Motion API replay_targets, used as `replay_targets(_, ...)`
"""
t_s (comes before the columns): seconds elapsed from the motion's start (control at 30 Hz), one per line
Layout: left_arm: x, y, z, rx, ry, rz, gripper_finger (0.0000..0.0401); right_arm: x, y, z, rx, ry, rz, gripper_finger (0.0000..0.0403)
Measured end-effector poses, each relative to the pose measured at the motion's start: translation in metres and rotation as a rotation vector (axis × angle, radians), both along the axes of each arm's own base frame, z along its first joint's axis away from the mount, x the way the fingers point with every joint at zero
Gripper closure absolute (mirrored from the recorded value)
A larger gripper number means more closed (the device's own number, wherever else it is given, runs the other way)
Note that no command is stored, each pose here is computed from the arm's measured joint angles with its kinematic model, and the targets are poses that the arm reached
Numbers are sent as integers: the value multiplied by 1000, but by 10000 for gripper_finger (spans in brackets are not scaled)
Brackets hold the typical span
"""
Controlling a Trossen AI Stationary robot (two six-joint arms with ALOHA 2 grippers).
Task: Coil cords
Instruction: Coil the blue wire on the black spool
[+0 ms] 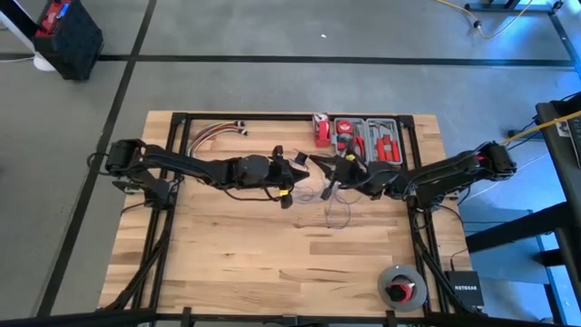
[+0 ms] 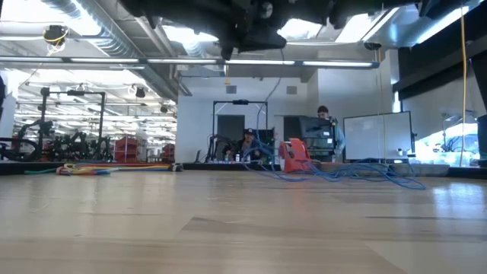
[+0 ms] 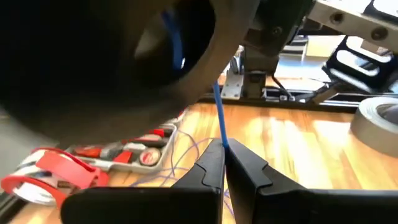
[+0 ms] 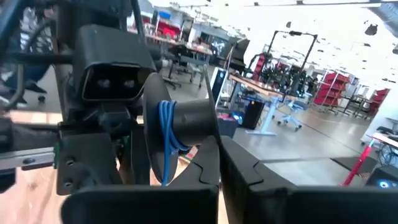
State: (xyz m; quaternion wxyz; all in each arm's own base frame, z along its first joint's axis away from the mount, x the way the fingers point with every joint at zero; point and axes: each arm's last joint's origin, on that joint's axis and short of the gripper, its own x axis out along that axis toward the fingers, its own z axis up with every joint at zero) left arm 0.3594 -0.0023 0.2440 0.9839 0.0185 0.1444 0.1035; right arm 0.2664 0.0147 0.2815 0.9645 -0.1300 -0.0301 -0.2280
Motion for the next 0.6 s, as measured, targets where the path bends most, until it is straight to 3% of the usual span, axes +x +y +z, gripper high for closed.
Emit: replay_targets(0.6, 0, 0, -2, 13, 2, -9, 400, -4, 0, 70, -64, -139, 5, 402)
